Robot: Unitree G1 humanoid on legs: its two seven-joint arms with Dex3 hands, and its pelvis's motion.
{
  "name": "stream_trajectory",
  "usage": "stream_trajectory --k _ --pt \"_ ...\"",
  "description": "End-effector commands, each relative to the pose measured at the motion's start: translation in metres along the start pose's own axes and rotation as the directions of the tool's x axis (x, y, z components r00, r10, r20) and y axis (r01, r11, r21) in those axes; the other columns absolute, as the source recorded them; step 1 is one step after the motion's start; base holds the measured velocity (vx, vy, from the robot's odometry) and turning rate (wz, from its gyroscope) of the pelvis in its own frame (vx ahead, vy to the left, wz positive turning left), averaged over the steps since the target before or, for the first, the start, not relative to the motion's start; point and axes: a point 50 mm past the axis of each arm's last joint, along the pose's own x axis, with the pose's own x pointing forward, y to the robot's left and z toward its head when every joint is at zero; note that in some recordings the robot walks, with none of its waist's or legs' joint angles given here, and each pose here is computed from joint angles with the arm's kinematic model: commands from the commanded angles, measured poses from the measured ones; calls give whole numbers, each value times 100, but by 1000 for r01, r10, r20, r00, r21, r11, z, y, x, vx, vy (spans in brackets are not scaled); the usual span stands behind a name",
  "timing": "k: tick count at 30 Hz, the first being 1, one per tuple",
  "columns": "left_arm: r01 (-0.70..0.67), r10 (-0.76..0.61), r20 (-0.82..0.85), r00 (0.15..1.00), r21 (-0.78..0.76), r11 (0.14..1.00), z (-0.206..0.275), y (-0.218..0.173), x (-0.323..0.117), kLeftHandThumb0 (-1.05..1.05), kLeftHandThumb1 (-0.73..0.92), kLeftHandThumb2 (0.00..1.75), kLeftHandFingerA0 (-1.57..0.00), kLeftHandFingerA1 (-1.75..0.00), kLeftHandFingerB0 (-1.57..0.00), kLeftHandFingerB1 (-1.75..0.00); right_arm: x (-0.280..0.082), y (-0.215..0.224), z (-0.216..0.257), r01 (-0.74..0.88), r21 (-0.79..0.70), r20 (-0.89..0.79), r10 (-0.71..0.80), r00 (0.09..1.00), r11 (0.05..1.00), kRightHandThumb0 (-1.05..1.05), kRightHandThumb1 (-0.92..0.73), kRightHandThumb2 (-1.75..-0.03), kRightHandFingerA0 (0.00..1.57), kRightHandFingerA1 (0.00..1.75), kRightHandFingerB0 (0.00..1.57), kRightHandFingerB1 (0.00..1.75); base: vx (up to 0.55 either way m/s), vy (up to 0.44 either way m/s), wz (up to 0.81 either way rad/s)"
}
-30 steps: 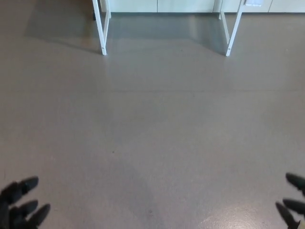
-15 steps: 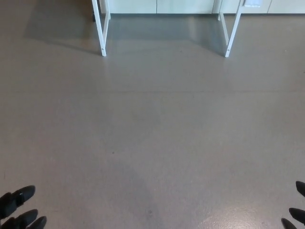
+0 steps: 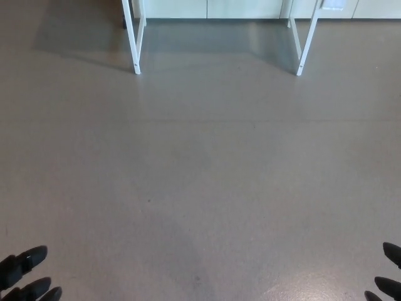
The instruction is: The robot walks towards a desk on which an eraser is kept on the left hand side and a container is kept on the right hand side. The robot picks up the eraser using its left hand and places it in the container.
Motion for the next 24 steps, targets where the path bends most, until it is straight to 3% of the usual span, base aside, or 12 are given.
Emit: stream_trajectory --k 1,16,24 --pt "-2 2 26 1000 -11 1000 2 5 -3 -22 58 57 -40 -41 -40 -34 1 -4 2 8 -23 37 -7 999 1000 -33 -63 -58 42 46 23 36 0 0 0" --pt "-11 11 23 1000 -10 1000 2 7 -2 -23 58 58 -41 -41 -41 -34 3 -4 0 7 -28 40 -6 999 1000 -34 -63 -58 43 46 23 36 -22 8 6" --pt "-3 3 26 1000 -8 1000 3 7 -2 -23 58 58 -39 -40 -39 -34 5 -4 0 11 -22 40 -10 999 1000 -33 -62 -58 46 47 25 37 65 204 -15"
